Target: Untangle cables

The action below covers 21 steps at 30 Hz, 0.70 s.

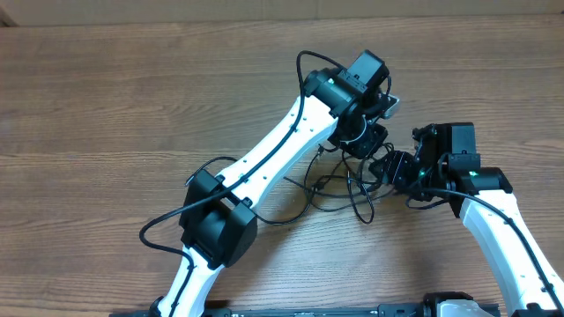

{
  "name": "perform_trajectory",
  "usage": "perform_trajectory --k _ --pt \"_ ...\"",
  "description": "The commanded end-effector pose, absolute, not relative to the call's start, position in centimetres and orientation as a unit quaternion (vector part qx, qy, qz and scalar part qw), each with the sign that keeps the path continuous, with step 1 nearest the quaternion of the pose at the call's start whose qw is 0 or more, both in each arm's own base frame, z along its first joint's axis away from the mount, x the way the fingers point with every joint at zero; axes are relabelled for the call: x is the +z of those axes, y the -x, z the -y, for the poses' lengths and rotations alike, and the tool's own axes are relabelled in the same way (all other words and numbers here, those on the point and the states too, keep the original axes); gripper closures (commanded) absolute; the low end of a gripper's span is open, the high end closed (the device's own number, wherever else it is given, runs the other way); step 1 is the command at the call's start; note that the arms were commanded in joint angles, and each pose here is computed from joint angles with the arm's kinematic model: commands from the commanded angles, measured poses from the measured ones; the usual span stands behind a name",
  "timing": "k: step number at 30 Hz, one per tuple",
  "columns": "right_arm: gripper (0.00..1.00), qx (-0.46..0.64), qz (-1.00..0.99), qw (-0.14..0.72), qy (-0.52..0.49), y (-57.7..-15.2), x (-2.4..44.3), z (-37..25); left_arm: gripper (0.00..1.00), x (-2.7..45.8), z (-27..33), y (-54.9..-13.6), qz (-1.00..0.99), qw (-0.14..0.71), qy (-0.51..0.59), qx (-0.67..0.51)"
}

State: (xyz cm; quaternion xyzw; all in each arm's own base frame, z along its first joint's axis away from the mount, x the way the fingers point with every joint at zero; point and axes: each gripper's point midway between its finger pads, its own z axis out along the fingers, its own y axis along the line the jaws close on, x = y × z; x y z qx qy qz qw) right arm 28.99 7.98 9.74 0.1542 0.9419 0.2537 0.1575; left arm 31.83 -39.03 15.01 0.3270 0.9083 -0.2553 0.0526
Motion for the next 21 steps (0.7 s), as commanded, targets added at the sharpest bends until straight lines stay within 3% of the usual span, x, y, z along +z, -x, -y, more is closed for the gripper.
perform_trajectory --k 1,10,21 --pt "0.41 0.246 -0.94 0.169 -0.166 -29.7 10.0 -7.5 0.96 19.6 39.8 -31.4 -0.886 0.078 -0.346 -0.3" --pt "0.41 0.204 -0.946 0.14 -0.207 -29.0 8.2 -6.2 0.96 24.0 40.2 -30.8 -0.86 0.096 -0.367 -0.341" --pt "0.41 0.124 -0.962 0.075 -0.232 -26.0 5.7 -4.0 0.96 25.7 36.1 -34.3 -0.879 0.115 -0.32 -0.335"
